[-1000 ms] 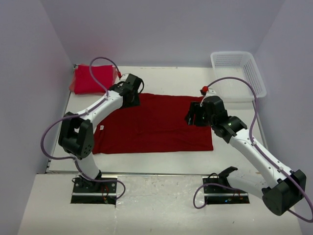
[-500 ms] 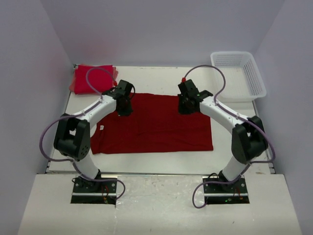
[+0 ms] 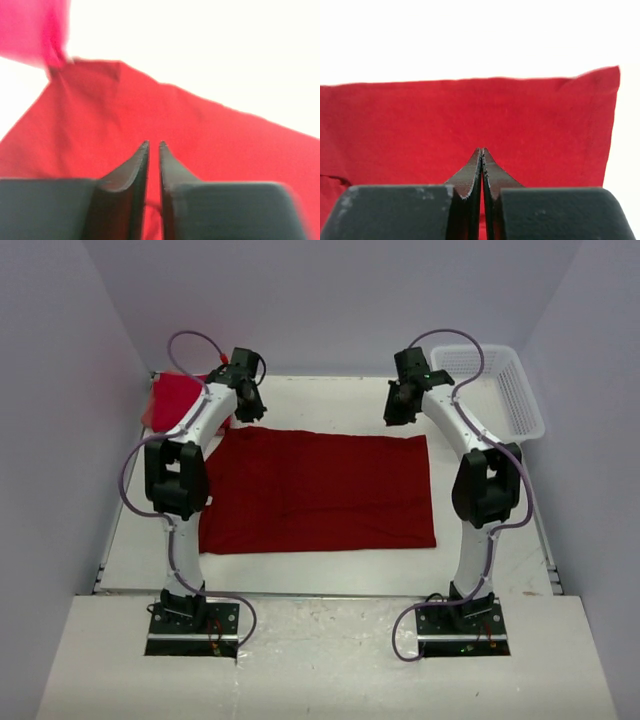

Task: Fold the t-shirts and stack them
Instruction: Fold the flattened tshirt in 1/3 of the way, then grap the side of the flattened tshirt furthest away from the robot with both arms

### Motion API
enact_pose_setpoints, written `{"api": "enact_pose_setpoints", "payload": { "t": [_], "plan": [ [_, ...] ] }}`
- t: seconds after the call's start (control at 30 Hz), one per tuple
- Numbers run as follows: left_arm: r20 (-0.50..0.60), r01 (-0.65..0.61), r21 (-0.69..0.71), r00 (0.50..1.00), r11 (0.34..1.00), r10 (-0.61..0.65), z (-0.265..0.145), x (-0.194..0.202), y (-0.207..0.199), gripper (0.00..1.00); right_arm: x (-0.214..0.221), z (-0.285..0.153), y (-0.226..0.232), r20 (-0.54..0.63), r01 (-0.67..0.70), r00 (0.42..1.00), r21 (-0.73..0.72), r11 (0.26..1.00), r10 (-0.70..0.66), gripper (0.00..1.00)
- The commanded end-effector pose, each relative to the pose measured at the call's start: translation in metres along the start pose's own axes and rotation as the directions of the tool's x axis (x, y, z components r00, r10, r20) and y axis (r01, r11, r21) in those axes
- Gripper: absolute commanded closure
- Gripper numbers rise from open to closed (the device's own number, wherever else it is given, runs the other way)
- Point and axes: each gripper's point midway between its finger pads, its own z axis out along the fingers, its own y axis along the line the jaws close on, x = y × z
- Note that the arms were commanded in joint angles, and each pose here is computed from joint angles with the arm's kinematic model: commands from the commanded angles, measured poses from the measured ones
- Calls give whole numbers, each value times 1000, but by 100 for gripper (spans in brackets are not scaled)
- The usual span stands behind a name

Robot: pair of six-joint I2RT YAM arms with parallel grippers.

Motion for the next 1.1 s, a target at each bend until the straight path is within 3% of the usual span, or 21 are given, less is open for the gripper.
{"api": "enact_pose_setpoints", "payload": {
  "t": [0.0,0.03,0.13,0.2,0.27,0.33,0.4,0.47,0.53,0.63,0.87,1.07],
  "plan": [
    [2,3,-95,1000,996,-3,15,-31,27,80,-10,-19,23,-3,74,997,-86,994,-74,100],
    [38,5,-78,999,997,-3,12,-50,22,70,-10,-19,29,-10,77,997,-113,991,-78,99],
    [41,-15,-69,999,997,18,27,-62,21,47,-5,-10,31,-43,85,995,-129,988,-91,75],
    [30,-29,-76,999,997,32,39,-59,22,44,0,-4,31,-65,81,994,-130,988,-90,68],
    [10,-37,-91,999,995,38,49,-52,25,48,1,-2,35,-66,79,994,-151,985,-90,69],
    [-7,-44,-103,999,994,44,57,-45,28,54,5,1,35,-70,75,994,-157,985,-87,92],
    [-4,-47,-113,999,992,47,61,-42,31,55,7,3,37,-80,70,993,-174,982,-85,100],
    [5,-54,-89,998,995,55,61,-45,27,53,10,4,38,-90,72,992,-186,980,-90,96],
    [4,-60,-76,998,995,60,62,-45,25,47,11,3,36,-89,74,992,-176,982,-90,87],
    [-12,-62,-76,998,995,62,66,-40,25,46,9,-2,33,-72,77,993,-158,984,-89,82],
    [-108,-62,-90,993,994,52,81,-8,33,52,-10,-25,26,-3,68,998,-140,988,-69,80],
    [-104,-66,-82,993,994,58,87,-7,31,59,-15,-31,20,8,51,999,-138,989,-50,80]
  ]
}}
